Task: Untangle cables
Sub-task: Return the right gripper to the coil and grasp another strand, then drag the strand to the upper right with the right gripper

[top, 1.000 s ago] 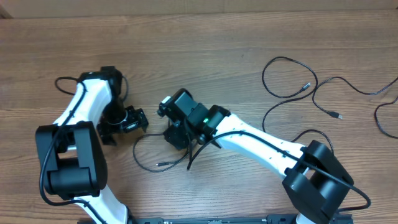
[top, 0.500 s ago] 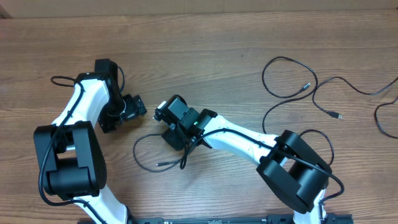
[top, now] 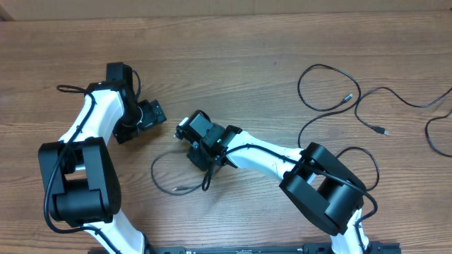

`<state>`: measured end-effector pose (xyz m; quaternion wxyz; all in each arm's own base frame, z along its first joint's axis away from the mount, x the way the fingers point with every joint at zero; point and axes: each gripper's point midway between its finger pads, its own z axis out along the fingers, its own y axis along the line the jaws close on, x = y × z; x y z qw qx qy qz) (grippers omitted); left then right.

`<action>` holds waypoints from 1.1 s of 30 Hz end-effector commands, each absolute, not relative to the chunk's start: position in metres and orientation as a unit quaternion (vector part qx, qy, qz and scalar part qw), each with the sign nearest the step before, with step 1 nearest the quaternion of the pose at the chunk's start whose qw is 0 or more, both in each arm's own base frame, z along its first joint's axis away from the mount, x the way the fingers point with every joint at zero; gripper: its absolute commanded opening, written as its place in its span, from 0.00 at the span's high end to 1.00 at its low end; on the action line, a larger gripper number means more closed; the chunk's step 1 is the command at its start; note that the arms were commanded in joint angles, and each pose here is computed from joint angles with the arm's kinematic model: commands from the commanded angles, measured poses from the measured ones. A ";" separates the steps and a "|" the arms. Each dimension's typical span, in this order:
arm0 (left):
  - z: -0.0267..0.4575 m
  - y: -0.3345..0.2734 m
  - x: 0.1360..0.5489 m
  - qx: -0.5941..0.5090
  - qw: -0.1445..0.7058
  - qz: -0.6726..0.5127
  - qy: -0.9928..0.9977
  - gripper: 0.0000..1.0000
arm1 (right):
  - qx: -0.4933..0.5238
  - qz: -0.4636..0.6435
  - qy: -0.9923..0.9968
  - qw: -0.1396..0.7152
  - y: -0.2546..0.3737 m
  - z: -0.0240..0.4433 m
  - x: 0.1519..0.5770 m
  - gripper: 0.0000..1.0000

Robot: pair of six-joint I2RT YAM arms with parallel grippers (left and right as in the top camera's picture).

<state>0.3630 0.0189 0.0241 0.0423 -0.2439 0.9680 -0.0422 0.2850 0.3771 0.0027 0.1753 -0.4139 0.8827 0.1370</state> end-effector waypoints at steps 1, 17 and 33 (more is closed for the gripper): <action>0.022 0.018 0.363 -0.238 0.040 -0.038 0.970 0.00 | -0.413 0.131 0.886 0.166 0.374 -0.005 0.284 0.96; 0.022 0.018 0.363 -0.238 0.040 -0.038 0.970 0.00 | -0.374 0.135 0.863 0.313 0.338 0.186 0.296 0.96; 0.022 0.018 0.363 -0.238 0.040 -0.038 0.970 0.00 | -0.195 0.051 0.934 0.295 0.207 0.188 0.352 0.96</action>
